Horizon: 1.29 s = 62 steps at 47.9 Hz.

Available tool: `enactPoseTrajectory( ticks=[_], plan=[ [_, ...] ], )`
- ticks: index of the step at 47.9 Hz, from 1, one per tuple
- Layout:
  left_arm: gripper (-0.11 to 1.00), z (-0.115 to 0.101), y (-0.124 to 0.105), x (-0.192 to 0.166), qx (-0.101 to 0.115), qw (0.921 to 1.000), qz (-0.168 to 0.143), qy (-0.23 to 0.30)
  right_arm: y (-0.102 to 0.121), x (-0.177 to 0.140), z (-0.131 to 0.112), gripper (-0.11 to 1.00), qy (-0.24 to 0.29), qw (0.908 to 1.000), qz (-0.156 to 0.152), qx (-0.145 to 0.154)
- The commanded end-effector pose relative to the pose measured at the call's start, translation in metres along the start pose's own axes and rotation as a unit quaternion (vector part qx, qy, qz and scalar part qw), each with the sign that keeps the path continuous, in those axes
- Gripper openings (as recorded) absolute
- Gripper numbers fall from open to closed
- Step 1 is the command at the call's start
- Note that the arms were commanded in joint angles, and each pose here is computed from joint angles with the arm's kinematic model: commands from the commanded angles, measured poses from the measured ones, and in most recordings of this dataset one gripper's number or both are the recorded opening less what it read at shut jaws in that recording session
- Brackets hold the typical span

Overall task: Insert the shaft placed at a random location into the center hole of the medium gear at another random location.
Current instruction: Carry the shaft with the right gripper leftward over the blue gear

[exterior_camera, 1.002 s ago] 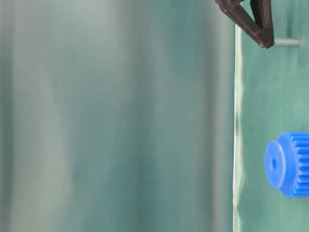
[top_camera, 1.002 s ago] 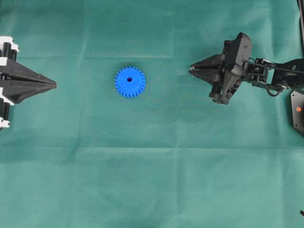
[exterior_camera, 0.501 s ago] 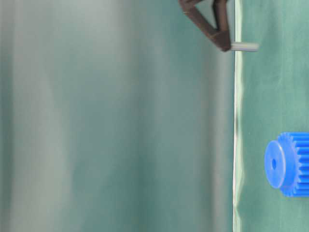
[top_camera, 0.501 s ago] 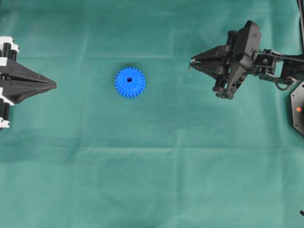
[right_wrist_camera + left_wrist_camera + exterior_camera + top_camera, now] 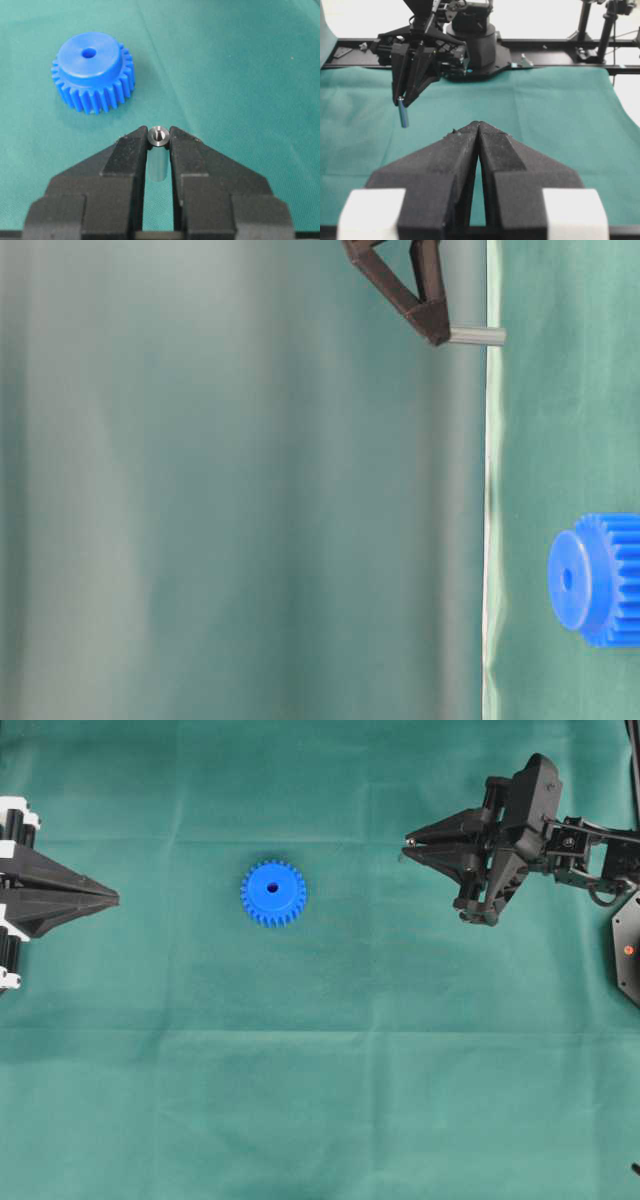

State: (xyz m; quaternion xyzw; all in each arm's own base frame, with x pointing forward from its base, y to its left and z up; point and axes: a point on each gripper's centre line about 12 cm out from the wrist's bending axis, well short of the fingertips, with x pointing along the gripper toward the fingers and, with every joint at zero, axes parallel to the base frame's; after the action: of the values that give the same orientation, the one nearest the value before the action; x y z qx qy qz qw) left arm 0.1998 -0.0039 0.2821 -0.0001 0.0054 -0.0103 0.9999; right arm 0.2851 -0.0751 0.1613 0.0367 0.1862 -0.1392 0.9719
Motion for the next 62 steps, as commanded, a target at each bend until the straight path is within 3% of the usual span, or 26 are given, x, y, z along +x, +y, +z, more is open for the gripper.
enactPoseTrajectory(
  ticks=[1, 44, 62],
  plan=[
    [0.00, 0.007, 0.001, 0.003, 0.000, 1.0000, 0.001, -0.008, 0.003, 0.004, 0.013, 0.13, -0.017, 0.9998, 0.005, -0.007],
    [0.00, 0.005, 0.001, 0.002, 0.001, 1.0000, 0.001, -0.001, 0.049, 0.098, 0.064, 0.13, -0.029, 0.9980, 0.051, -0.021],
    [0.00, 0.005, 0.001, 0.002, 0.000, 1.0000, 0.001, -0.001, 0.059, 0.120, 0.070, 0.13, -0.033, 0.9974, 0.059, -0.023]
  ],
)
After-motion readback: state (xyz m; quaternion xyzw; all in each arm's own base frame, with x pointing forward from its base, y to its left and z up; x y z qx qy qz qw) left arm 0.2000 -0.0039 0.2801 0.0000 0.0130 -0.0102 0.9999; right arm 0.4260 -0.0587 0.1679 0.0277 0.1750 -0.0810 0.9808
